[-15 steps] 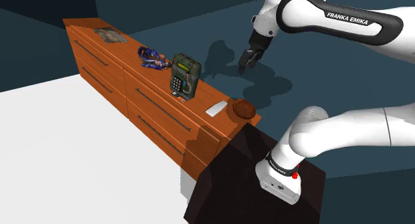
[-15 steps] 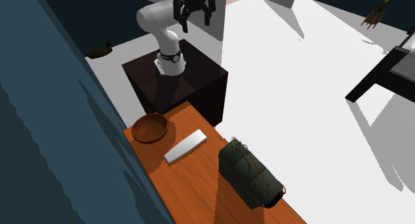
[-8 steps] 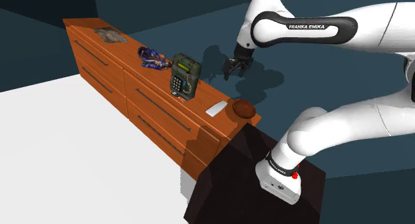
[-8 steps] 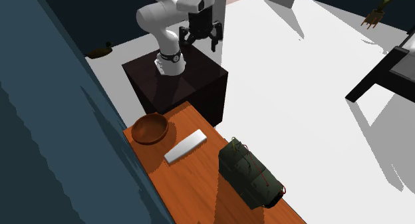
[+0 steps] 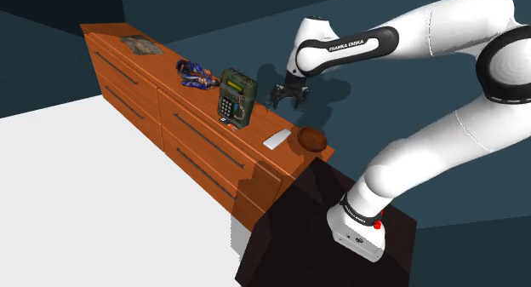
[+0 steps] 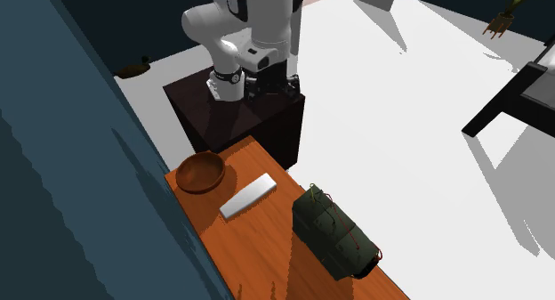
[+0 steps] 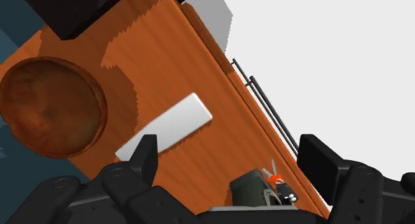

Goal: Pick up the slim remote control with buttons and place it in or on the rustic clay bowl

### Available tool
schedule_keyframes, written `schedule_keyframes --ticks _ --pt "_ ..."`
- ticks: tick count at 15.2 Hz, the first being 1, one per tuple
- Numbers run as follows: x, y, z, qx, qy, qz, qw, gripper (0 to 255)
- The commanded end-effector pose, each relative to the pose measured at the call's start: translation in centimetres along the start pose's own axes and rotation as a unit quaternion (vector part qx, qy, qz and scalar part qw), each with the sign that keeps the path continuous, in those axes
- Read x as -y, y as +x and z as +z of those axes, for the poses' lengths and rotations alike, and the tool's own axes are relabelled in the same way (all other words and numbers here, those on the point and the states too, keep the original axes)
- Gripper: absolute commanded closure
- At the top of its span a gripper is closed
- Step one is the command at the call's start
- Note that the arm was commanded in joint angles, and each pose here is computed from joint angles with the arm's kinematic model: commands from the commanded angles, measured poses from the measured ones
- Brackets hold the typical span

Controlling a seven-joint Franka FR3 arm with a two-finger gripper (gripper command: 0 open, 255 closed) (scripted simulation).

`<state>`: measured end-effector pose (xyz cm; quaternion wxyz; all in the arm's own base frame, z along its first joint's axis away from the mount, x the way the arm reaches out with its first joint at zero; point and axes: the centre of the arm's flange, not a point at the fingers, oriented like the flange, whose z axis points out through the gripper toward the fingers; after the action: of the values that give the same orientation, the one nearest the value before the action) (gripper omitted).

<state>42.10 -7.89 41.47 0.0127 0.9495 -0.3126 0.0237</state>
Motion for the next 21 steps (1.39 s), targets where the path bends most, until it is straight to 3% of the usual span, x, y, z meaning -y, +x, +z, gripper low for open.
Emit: schedule_keyframes --ticks 1,6,11,16,21 --pt "-0.5 1.5 2.2 0.002 -0.001 0.043 0.9991 0" --pt "-1.7 5.1 7.7 0.009 -0.003 0.143 0.9896 0" --pt "-3.5 8.4 13.3 0.016 -0.005 0.243 0.9700 0" --pt "-6.1 11.1 18.8 0.023 -0.007 0.339 0.9403 0" --pt "-9.1 13.2 24.5 0.030 -0.009 0.433 0.9011 0"
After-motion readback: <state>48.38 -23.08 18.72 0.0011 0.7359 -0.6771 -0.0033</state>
